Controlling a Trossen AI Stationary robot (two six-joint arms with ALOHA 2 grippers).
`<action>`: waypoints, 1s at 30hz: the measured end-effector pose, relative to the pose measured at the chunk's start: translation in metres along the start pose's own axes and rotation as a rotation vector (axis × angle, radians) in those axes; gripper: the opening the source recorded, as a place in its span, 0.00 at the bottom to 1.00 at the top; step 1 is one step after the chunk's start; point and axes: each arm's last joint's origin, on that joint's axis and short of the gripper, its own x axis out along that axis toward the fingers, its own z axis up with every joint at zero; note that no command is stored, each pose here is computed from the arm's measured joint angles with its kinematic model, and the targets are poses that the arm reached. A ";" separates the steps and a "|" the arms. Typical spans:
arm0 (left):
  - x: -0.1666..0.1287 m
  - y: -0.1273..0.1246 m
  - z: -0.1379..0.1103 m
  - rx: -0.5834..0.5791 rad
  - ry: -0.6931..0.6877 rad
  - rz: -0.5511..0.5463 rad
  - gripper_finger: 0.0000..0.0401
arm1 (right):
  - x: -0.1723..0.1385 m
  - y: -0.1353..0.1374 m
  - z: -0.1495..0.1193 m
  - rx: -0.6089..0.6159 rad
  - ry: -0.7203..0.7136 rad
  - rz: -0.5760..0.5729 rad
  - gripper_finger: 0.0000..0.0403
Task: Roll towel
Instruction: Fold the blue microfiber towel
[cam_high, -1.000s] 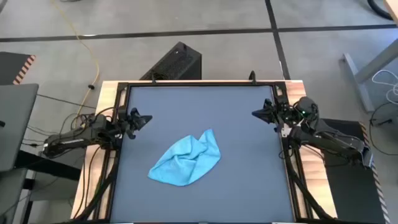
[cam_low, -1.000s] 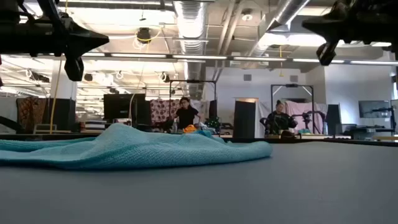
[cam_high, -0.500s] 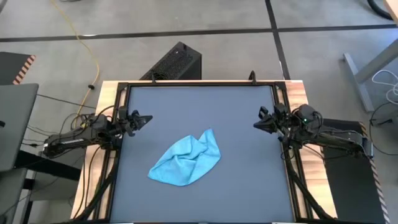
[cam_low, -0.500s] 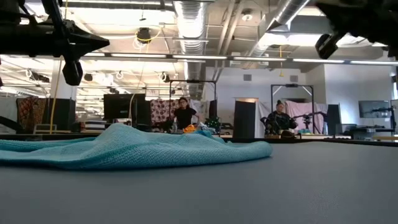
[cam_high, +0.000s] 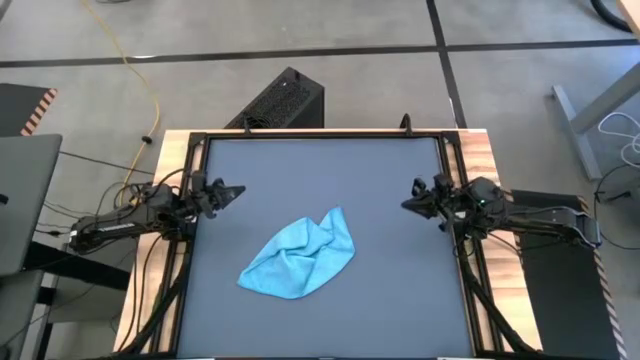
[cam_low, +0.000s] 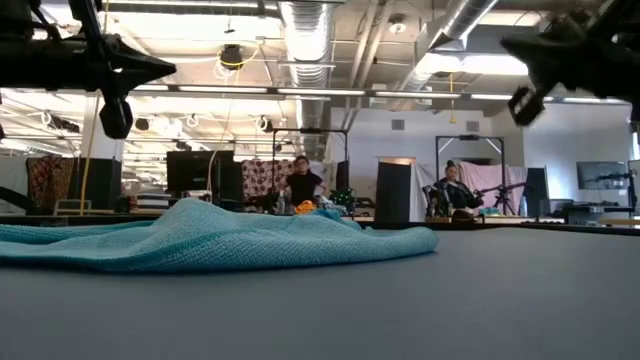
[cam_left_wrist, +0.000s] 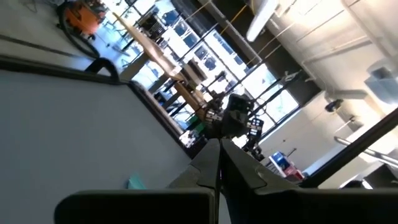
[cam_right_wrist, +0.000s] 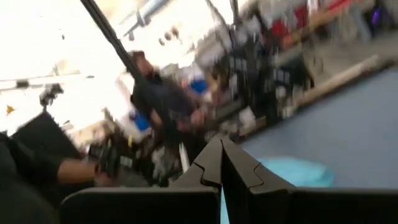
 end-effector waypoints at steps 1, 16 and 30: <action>0.000 -0.002 0.002 0.012 -0.019 -0.020 0.00 | 0.001 0.004 0.006 -0.028 -0.042 0.008 0.06; -0.004 -0.020 0.016 0.182 -0.152 -0.234 0.00 | 0.021 0.044 0.083 -0.364 -0.137 -0.149 0.06; 0.003 -0.045 0.038 0.337 -0.001 -0.100 0.00 | 0.028 0.036 0.087 -0.362 -0.122 -0.206 0.06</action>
